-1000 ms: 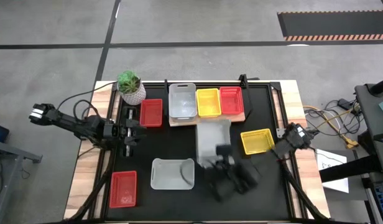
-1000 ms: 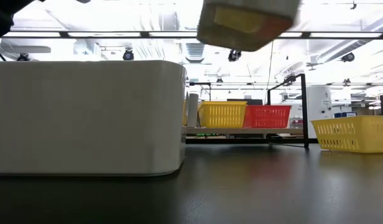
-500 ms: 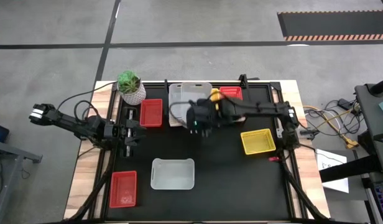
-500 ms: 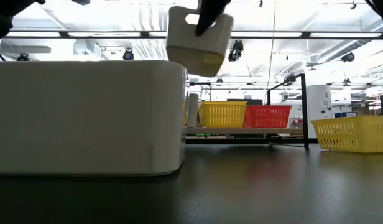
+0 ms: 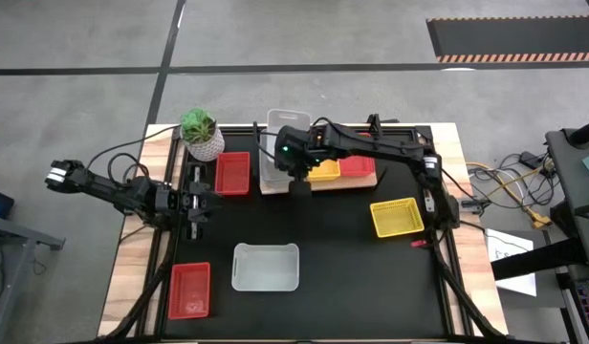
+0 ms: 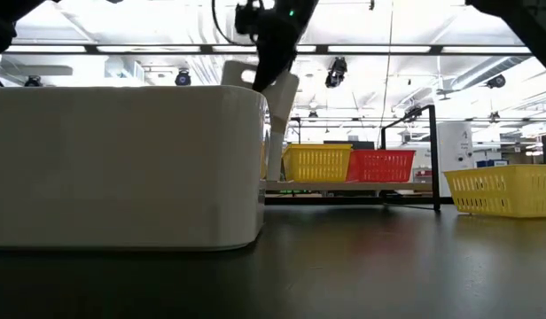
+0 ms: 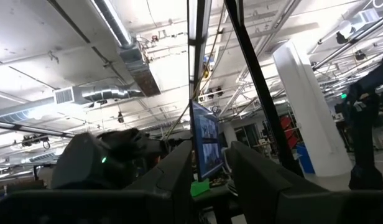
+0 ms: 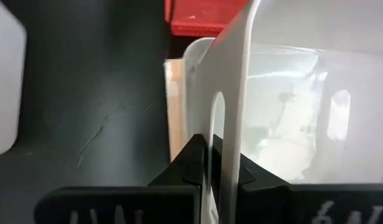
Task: Stack baskets on shelf by color
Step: Stack the right gray bin on top of the gray bin on the shelf, then stack the top red bin on top of the red bin on the shelf
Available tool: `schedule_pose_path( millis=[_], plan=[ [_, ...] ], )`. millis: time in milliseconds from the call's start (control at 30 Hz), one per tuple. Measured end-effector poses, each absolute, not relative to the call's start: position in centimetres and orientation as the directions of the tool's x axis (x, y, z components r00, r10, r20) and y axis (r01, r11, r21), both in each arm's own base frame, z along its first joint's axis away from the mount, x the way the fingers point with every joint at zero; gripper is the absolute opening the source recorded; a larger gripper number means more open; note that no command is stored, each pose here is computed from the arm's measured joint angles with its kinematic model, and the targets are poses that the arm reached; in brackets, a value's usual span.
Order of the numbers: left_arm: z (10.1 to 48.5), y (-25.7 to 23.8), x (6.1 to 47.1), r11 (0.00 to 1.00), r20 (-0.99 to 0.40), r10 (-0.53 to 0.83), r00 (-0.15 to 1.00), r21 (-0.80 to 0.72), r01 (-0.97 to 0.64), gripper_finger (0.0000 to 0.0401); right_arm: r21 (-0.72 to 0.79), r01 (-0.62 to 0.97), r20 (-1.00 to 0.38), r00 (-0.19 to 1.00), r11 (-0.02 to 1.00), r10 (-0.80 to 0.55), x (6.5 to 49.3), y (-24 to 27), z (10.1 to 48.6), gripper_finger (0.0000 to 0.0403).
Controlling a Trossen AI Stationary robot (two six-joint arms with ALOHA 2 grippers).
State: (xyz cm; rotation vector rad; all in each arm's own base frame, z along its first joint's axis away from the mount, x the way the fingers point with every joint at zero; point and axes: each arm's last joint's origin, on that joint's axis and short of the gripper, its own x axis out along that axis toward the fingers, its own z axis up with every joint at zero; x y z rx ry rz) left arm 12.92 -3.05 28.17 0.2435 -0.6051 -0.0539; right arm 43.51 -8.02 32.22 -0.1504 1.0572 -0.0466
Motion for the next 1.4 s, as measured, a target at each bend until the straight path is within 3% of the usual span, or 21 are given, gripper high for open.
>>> schedule_pose_path(
  millis=[833, 1167, 1400],
  plan=[
    [28.0, -3.0, 13.0, 0.970, 0.549, -0.113, 0.828, 0.240, -0.026, 0.0096, -0.143, -0.023, -0.876, 0.468, 0.989, -0.116, 45.8, -8.9, 28.5, 0.0010],
    [28.0, -3.0, 13.1, 0.972, 0.546, -0.097, 0.832, 0.231, -0.039, 0.0096, -0.130, -0.005, -0.882, 0.457, 0.991, -0.114, 46.0, -8.9, 28.0, 0.0073],
    [28.0, -3.0, 13.1, 0.972, 0.545, -0.097, 0.833, 0.231, -0.038, 0.0096, -0.122, 0.017, -0.876, 0.468, 0.992, -0.116, 45.3, -8.8, 30.6, 0.0117]
  ],
)
